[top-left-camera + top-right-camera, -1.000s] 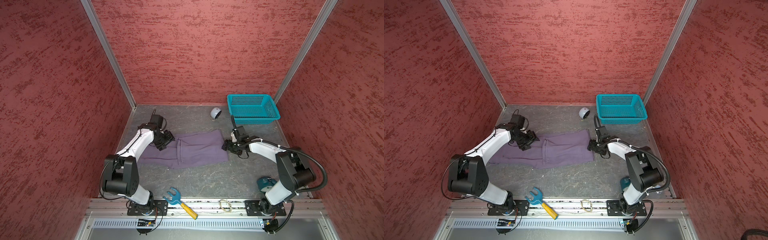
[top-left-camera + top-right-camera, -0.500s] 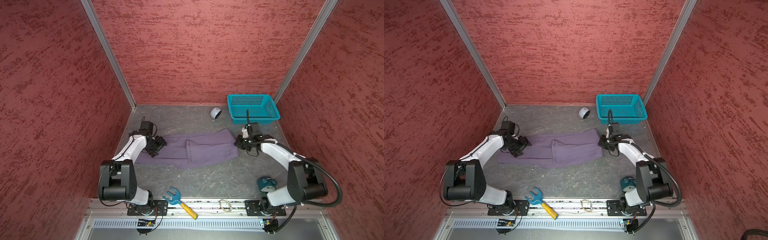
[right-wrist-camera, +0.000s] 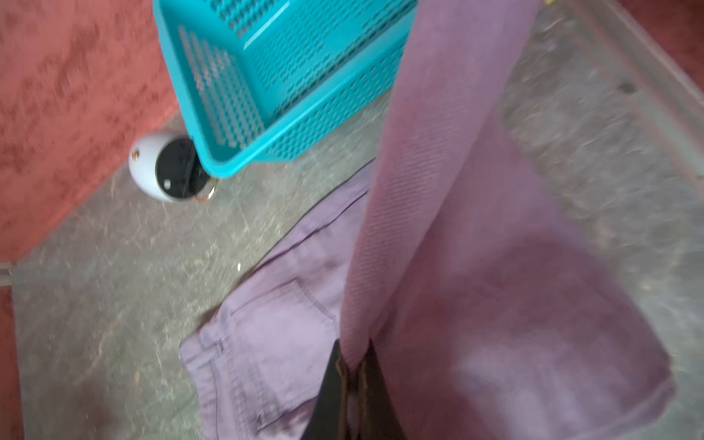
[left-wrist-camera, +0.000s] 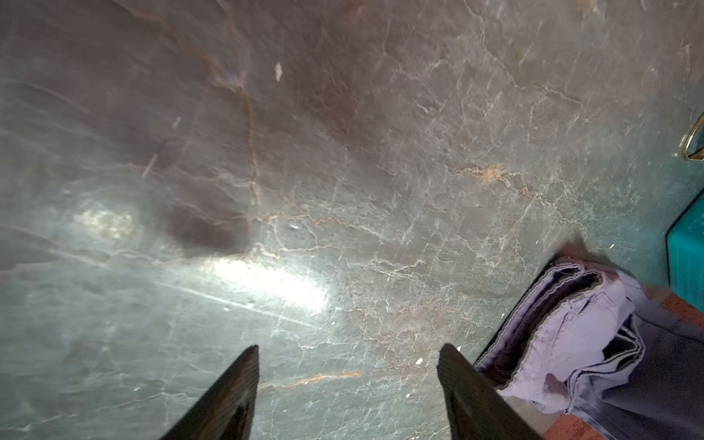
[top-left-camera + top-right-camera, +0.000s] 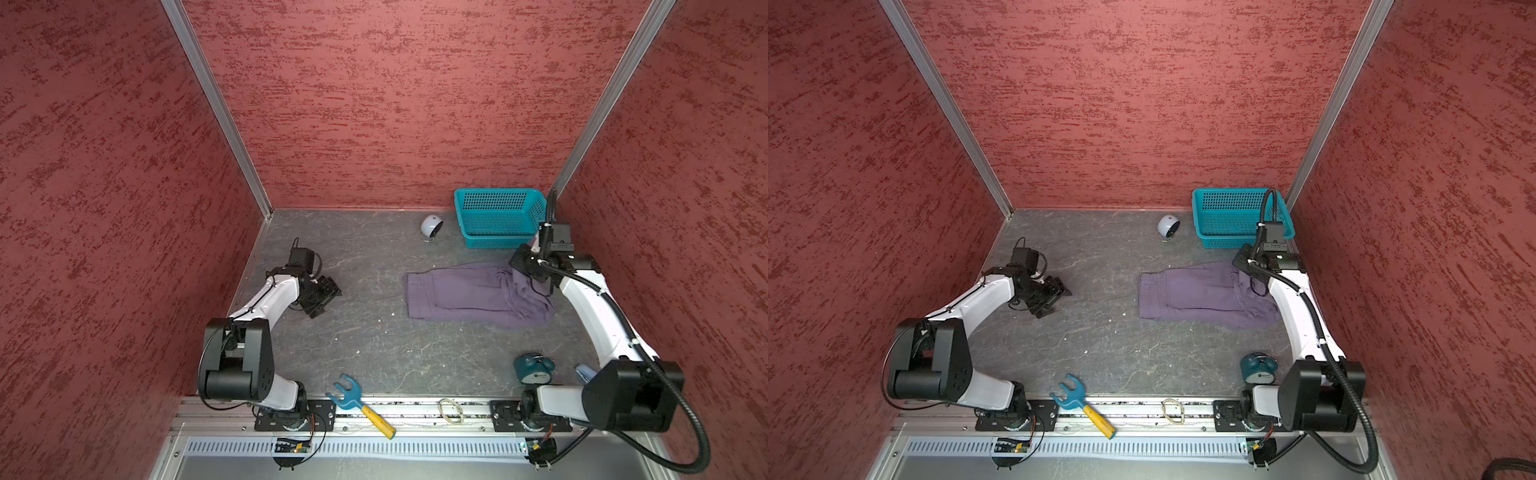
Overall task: Fold and stack the trousers
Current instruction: Fold the trousers at the center of the table.
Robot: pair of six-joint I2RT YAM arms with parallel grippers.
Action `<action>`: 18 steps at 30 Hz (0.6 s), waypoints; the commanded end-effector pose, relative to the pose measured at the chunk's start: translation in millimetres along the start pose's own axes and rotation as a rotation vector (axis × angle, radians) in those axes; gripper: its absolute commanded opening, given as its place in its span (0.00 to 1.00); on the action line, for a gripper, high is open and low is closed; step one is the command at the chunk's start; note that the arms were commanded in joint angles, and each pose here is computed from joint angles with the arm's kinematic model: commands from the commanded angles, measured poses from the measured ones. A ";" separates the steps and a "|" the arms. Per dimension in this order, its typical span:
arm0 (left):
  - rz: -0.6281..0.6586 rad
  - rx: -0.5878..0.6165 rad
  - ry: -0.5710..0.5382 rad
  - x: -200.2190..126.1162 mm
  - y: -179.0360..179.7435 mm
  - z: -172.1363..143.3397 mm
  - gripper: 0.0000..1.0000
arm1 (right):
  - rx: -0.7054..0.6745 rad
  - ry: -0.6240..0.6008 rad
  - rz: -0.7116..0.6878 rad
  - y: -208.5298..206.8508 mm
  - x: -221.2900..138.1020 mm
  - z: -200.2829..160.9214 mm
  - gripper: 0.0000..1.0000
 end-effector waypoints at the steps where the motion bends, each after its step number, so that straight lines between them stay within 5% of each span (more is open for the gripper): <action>1: -0.061 0.030 -0.009 3.2 -18.4 2.1 0.75 | -0.061 0.004 0.065 37.7 -2.1 -5.7 0.00; 18: -0.115 0.134 0.091 38.7 -64.2 -18.3 0.77 | -0.272 0.198 0.238 170.1 35.9 -92.0 0.00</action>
Point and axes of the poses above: each gripper's point midway between its finger pads, its own x axis out along the fingers, its own y axis along the line the jaws close on, z = x × y, the point moved 6 cm from there along -x, back along the fingers, and after that the axes turned 2 degrees about -x, right-handed, at the moved point
